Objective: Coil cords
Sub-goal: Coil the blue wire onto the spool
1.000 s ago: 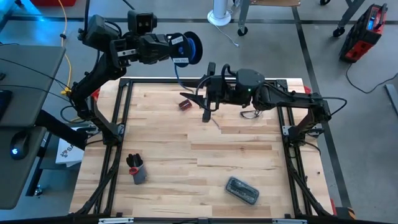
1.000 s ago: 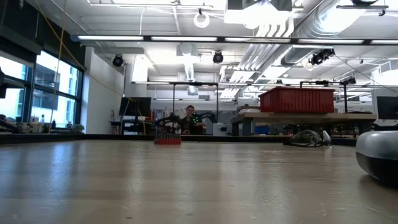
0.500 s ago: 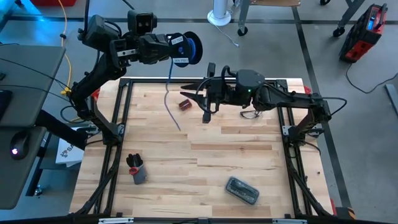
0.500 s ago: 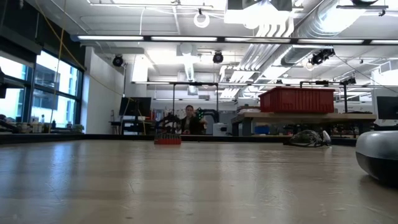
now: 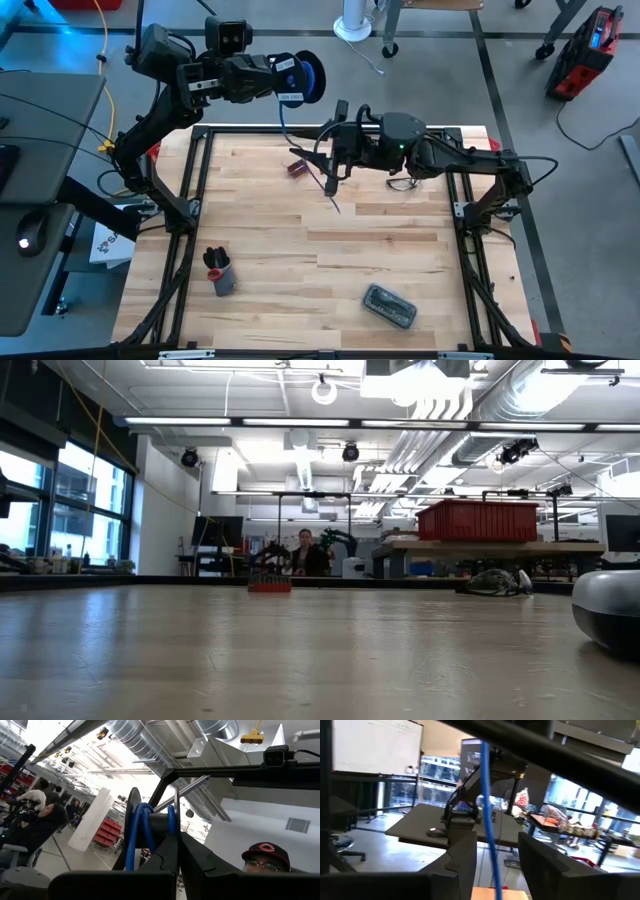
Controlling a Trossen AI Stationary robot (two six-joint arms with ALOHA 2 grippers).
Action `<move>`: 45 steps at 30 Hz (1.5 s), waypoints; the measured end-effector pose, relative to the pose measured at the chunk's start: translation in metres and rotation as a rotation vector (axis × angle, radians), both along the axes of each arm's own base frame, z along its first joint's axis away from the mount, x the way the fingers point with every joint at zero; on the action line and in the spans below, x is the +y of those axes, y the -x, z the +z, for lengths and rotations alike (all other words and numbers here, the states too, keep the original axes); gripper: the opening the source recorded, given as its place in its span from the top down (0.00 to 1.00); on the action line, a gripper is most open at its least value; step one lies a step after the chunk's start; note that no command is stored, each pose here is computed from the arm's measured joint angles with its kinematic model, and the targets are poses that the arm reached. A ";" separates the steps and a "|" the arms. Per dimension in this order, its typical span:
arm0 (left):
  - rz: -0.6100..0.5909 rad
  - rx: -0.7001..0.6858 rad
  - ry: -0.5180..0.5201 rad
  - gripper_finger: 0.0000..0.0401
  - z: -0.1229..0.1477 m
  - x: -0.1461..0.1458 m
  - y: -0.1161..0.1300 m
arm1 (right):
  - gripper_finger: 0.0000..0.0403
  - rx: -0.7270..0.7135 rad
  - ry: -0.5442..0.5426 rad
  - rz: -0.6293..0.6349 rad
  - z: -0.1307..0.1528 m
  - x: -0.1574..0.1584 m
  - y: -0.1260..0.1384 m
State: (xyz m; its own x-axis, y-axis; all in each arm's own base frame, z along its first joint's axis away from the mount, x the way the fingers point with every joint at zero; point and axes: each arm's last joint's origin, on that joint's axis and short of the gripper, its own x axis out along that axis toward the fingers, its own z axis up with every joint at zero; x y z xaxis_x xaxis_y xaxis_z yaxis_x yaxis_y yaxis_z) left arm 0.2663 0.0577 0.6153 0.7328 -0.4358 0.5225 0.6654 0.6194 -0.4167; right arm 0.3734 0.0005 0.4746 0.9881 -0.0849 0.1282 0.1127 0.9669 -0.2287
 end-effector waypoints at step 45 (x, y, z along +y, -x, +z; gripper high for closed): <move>0.006 -0.001 -0.009 1.00 -0.001 0.000 -0.002 | 0.60 0.005 0.026 0.019 -0.012 0.003 -0.016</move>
